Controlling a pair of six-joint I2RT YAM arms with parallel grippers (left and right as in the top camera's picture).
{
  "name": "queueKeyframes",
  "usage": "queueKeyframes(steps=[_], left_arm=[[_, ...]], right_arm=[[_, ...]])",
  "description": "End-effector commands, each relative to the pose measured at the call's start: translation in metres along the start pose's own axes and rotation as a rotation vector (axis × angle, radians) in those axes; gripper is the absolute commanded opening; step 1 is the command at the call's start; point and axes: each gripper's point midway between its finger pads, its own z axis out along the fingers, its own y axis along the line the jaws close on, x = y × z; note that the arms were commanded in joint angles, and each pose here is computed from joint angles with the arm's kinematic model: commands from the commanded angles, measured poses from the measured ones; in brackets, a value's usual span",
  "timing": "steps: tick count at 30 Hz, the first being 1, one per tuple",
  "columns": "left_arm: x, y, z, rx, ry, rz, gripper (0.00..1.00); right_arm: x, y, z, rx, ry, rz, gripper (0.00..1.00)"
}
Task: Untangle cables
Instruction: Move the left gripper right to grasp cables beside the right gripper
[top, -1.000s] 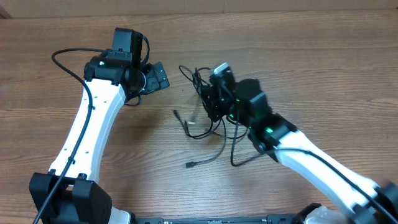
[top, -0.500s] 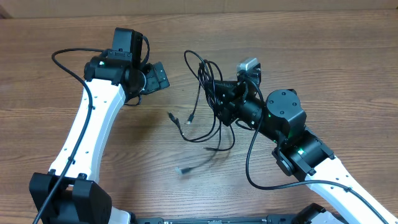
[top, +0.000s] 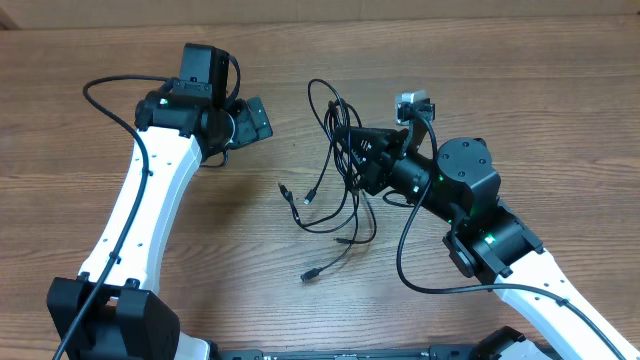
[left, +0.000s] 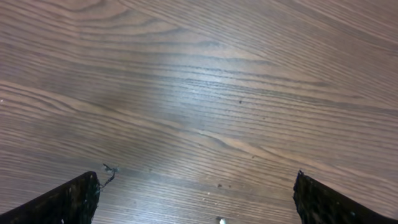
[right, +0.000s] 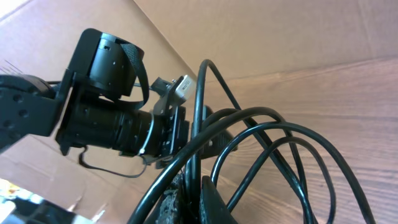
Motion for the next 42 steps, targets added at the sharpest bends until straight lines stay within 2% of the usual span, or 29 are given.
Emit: queueKeyframes(steps=[1,2,4,7,8,10,22,30,42], left_arm=[[0.019,-0.022,-0.001,0.136,0.113,-0.034,1.00],[0.024,-0.036,-0.004,0.216,0.147,-0.012,1.00],[0.035,-0.070,-0.018,0.438,0.199,0.132,1.00],[0.053,-0.117,-0.058,0.824,0.244,0.344,1.00],[0.058,-0.126,-0.070,0.917,0.247,0.391,1.00],[0.061,-0.133,-0.081,1.000,0.254,0.419,1.00],[0.075,-0.155,-0.096,1.094,0.287,0.451,1.00],[0.074,-0.155,-0.062,0.827,0.313,0.257,0.99],[0.082,-0.175,-0.065,0.840,0.311,0.256,0.99]], right_arm=[[-0.010,0.006,-0.005,-0.036,-0.007,0.085,0.04],[-0.011,0.004,-0.006,-0.032,-0.012,0.097,0.04],[-0.015,-0.001,-0.007,-0.019,-0.023,0.124,0.04],[-0.021,-0.009,-0.010,-0.007,-0.035,0.170,0.04],[-0.023,-0.010,-0.011,-0.008,-0.038,0.176,0.04],[-0.025,-0.011,-0.012,-0.016,-0.039,0.188,0.04],[-0.033,-0.018,-0.016,-0.006,-0.060,0.189,0.04],[-0.042,-0.007,-0.017,-0.057,-0.085,0.188,0.04],[-0.041,-0.001,-0.017,-0.091,-0.074,0.183,0.04]])
